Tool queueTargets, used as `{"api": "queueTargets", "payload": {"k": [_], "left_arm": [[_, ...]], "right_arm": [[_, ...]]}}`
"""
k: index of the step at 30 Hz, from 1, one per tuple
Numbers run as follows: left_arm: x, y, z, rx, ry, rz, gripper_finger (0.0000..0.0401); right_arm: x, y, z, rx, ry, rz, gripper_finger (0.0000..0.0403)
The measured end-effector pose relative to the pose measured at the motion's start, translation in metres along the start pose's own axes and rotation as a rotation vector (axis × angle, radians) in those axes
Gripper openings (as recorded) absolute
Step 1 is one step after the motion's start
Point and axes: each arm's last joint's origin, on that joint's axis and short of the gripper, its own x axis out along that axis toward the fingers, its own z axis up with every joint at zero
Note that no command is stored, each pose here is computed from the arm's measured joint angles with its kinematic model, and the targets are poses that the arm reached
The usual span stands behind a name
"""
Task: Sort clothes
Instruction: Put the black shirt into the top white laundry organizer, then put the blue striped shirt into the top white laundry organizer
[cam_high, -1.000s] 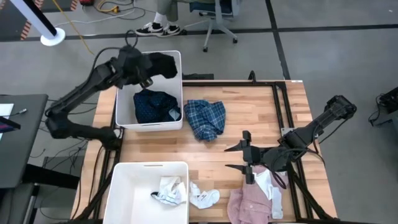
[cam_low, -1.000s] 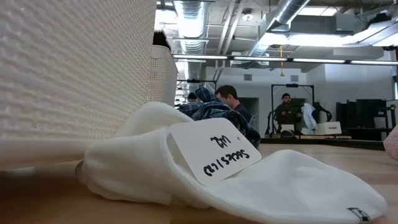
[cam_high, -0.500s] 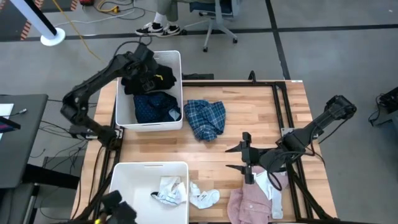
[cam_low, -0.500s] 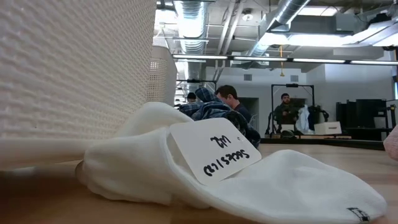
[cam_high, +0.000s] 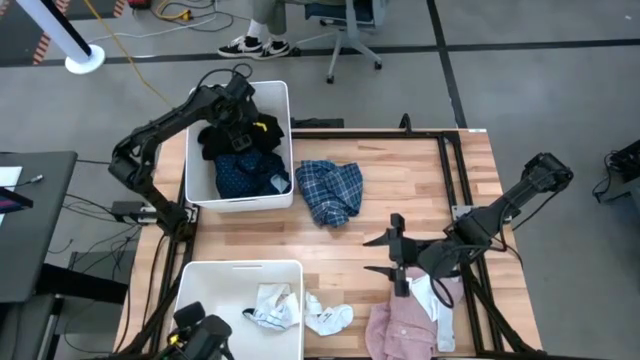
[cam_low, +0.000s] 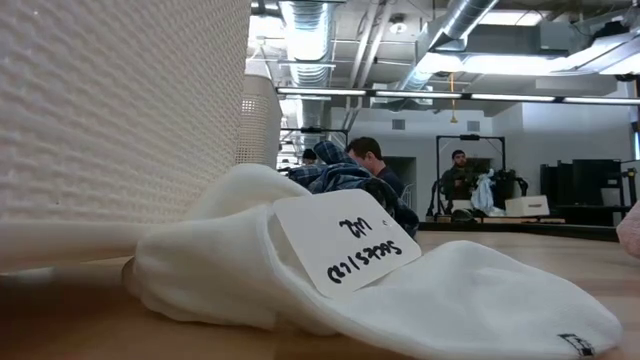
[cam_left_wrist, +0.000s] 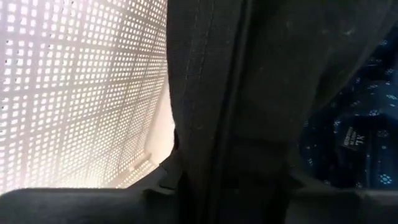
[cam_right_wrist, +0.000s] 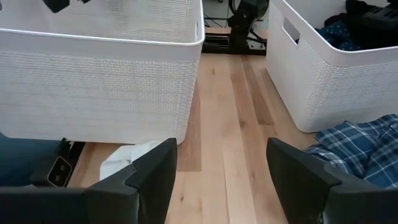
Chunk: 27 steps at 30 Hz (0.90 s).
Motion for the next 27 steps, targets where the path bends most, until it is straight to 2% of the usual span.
{"api": "queueTargets", "payload": {"k": [7, 12, 20, 27], "left_arm": [[-0.001, -0.003, -0.002, 0.006, 0.016, -0.046, 0.0174], [-0.015, 0.003, 0.001, -0.036, 0.003, -0.045, 0.0213], [-0.061, 0.01, 0.004, -0.084, -0.028, -0.059, 0.0225], [-0.118, -0.005, -0.004, -0.074, -0.188, -0.027, 0.0225]], "right_arm": [[0.0, 0.0, 0.001, 0.007, -0.007, 0.002, 0.026], [0.0, 0.0, 0.001, 0.009, -0.007, 0.002, 0.026], [0.002, -0.004, -0.003, -0.01, 0.036, -0.025, 0.026], [0.016, -0.017, -0.009, -0.049, 0.114, -0.105, 0.026]]}}
